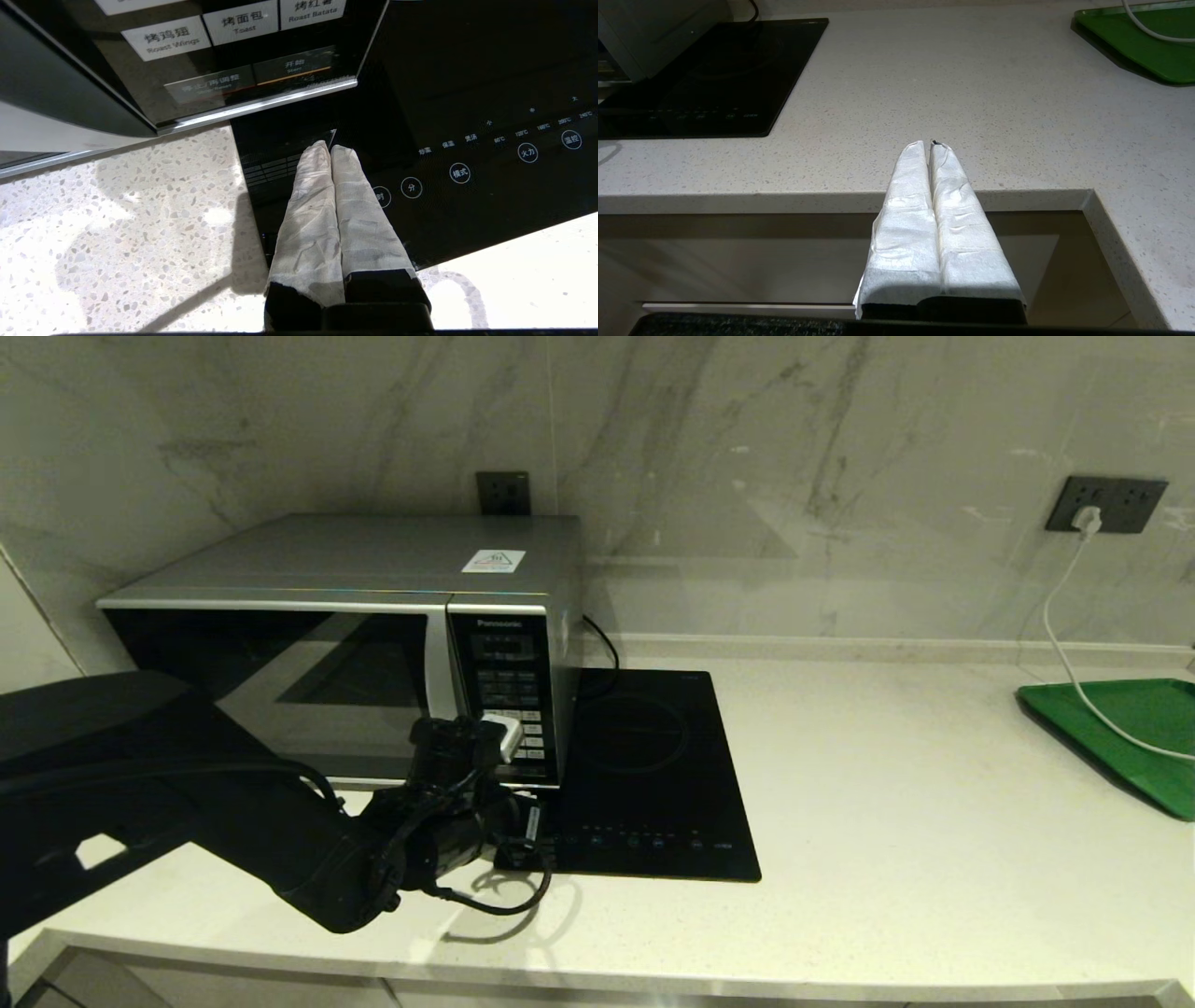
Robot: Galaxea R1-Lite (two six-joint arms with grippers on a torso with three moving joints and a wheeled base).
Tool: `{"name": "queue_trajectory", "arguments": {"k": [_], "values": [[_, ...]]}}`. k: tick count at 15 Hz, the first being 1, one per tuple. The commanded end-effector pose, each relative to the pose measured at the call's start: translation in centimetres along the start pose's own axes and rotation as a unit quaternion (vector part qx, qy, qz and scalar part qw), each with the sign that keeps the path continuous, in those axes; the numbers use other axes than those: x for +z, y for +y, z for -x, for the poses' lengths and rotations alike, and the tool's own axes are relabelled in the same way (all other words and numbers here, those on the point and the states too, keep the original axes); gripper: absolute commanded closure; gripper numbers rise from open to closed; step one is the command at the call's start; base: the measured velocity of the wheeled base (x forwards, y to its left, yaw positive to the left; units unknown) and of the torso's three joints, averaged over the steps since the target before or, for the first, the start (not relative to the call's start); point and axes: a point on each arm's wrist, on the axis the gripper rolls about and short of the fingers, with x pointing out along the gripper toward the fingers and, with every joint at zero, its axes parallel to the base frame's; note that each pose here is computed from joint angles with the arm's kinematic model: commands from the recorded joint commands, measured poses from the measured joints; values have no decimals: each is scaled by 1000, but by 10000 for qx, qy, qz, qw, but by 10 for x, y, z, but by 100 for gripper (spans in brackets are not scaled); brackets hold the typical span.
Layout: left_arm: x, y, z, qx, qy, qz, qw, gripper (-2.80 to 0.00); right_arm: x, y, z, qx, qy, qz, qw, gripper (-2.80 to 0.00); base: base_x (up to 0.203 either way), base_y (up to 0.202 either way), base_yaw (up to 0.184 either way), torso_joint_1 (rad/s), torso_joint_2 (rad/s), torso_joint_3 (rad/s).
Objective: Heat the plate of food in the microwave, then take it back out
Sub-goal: Open the microwave oven
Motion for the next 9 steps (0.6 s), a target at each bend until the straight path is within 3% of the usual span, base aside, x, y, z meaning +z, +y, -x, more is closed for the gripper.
{"name": "queue_trajectory", "arguments": {"k": [1,9], "values": [[3,6,-2,70,-52,52,9999,0,0,0,0,0,-5,-4,10000,0,0,0,0,0,0,0],[3,11,-1,130,-60,80,9999,0,0,0,0,0,-1,-3,10000,0,0,0,0,0,0,0]]}}
